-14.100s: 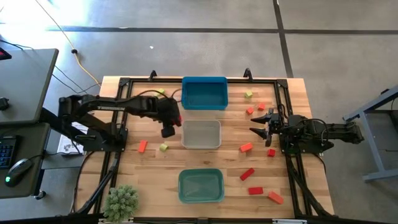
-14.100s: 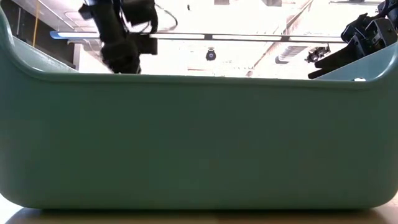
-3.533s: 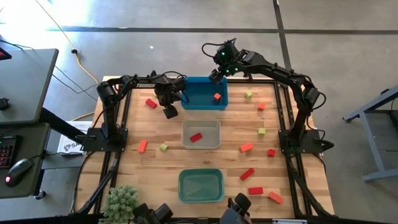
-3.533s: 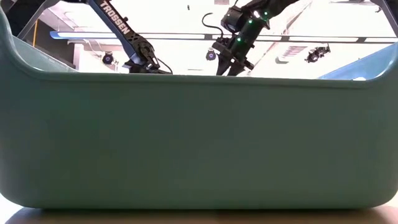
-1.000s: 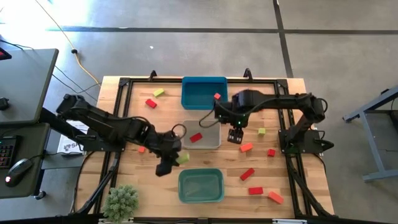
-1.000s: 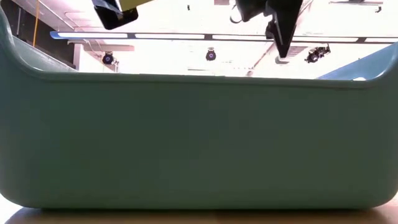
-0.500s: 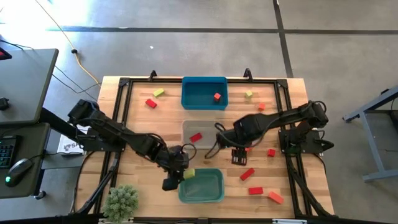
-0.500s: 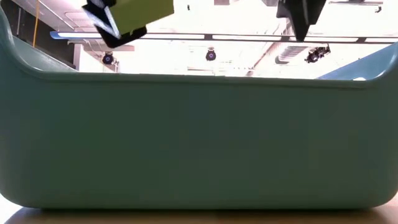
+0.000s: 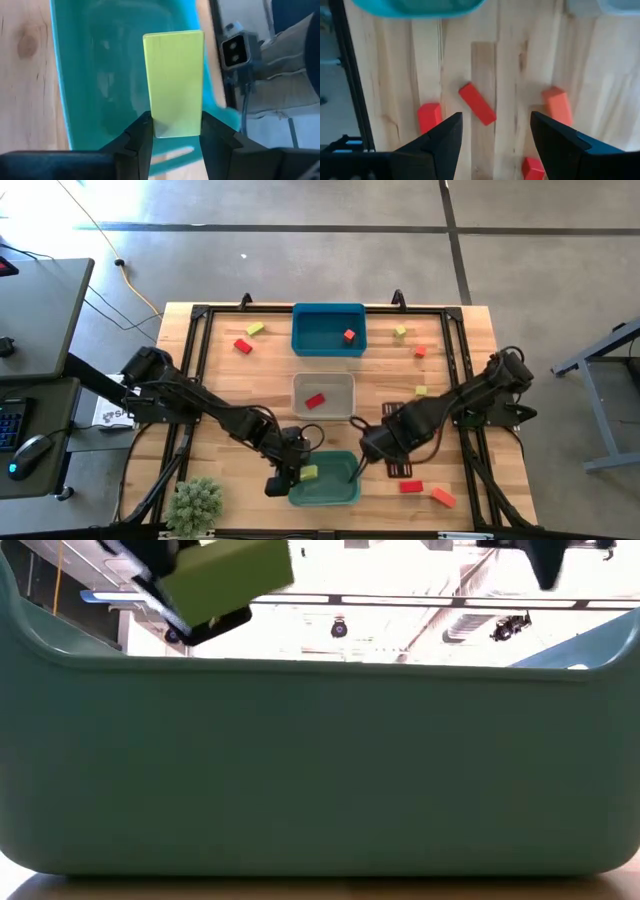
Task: Sort & place blocks by color
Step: Put the light green block into the green bin, then put the red block into the gray bin
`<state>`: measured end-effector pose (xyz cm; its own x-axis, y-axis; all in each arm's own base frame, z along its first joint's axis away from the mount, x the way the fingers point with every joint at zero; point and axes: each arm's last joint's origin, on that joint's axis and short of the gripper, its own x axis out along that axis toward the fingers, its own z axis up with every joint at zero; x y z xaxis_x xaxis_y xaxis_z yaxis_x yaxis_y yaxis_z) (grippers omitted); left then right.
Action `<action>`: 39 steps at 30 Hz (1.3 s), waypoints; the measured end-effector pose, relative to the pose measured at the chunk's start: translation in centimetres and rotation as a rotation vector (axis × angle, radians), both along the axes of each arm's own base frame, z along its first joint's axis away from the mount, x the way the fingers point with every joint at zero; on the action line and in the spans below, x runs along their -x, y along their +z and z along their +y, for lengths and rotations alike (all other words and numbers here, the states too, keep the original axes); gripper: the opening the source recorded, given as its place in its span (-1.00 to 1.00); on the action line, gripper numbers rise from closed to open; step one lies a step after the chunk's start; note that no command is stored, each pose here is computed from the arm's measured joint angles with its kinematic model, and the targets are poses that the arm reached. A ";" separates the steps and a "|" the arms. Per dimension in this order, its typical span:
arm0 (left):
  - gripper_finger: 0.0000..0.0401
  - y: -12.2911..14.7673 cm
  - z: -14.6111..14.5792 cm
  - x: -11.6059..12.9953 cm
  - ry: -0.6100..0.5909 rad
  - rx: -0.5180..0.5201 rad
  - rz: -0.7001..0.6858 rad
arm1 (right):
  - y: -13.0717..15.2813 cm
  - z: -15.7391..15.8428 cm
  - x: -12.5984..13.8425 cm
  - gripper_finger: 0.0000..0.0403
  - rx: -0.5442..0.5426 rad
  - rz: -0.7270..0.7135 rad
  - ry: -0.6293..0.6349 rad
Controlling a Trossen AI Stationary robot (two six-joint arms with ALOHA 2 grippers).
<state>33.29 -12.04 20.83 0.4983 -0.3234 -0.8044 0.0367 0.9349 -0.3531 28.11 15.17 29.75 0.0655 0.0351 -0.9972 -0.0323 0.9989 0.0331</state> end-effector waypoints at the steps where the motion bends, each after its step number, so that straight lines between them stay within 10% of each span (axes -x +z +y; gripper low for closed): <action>1: -0.43 0.0 0.0 0.0 0.000 0.001 -0.002 | -0.6 0.4 0.2 0.10 0.002 0.005 0.003; 14: -0.28 0.0 0.3 -0.1 0.009 -0.002 0.007 | -7.1 2.3 3.2 0.10 0.094 0.103 0.039; 39: 0.00 2.6 -0.4 -1.2 0.094 0.096 -0.035 | -8.2 3.3 2.5 0.10 0.102 -0.054 0.318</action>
